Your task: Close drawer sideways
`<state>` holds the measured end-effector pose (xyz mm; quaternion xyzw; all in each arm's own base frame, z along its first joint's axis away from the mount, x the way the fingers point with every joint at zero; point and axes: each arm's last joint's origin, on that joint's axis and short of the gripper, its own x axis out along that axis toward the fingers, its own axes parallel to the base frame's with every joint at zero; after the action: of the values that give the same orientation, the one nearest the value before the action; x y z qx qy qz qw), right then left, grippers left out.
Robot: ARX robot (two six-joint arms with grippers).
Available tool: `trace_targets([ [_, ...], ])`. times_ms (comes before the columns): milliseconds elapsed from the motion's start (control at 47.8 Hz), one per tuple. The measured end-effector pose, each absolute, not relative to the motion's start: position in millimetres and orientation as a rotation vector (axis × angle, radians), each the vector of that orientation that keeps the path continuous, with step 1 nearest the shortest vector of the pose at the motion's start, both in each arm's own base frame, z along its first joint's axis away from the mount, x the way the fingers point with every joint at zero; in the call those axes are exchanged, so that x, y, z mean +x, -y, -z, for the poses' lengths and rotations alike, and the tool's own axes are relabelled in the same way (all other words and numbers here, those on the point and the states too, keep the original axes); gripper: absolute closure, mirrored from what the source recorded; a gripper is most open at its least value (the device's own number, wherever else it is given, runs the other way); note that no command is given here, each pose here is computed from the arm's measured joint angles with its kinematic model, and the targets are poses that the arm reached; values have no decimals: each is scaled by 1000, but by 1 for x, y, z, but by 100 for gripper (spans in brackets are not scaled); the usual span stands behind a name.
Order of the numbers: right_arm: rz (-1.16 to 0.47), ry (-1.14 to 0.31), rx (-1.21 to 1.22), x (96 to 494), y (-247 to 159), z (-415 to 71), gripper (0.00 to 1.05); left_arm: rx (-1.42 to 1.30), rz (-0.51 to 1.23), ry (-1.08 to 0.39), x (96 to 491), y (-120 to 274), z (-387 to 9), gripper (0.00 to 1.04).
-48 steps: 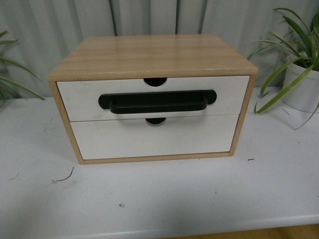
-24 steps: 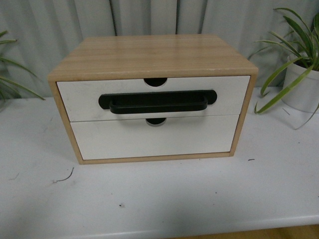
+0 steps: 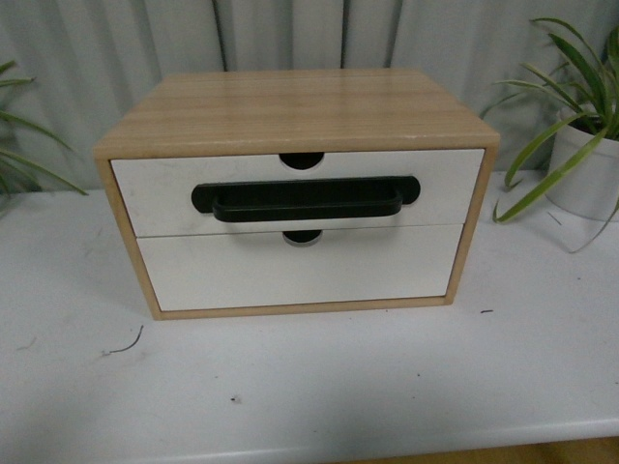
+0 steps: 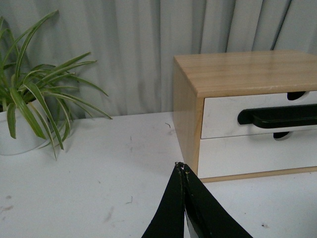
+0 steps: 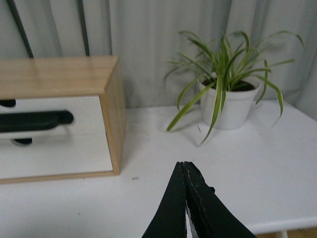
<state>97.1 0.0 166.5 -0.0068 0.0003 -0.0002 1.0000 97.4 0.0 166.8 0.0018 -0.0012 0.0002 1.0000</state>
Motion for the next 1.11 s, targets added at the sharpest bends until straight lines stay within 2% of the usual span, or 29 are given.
trace_targets([
  [251,0,5,-14,97,0,-167,103,4,0,2,97,0,-167,103],
  [314,0,5,-14,97,0,-167,91,2,0,2,97,0,-167,101],
  [335,0,5,-14,97,0,-167,90,2,-1,2,97,0,-167,99],
  [356,0,5,-14,97,0,-167,85,2,0,2,97,0,-167,94],
  [377,0,5,-14,97,0,-167,83,2,0,2,97,0,-167,93],
  [418,0,5,-14,97,0,-167,57,2,0,2,97,0,-167,66],
  [460,0,5,-14,97,0,-167,46,2,0,2,97,0,-167,56],
  [565,0,5,-14,97,0,-167,32,2,0,2,97,0,-167,41],
  [628,0,5,-14,97,0,-167,15,2,0,2,97,0,-167,25],
  [711,0,5,-12,97,0,-167,4,2,0,2,97,0,-167,12],
  [774,0,5,-11,97,0,-167,7,3,0,2,97,0,-167,5],
  [816,0,5,-11,97,0,-167,7,3,0,2,97,0,-167,7],
  [1109,0,5,-11,97,0,-167,6,3,0,2,97,0,-167,7],
])
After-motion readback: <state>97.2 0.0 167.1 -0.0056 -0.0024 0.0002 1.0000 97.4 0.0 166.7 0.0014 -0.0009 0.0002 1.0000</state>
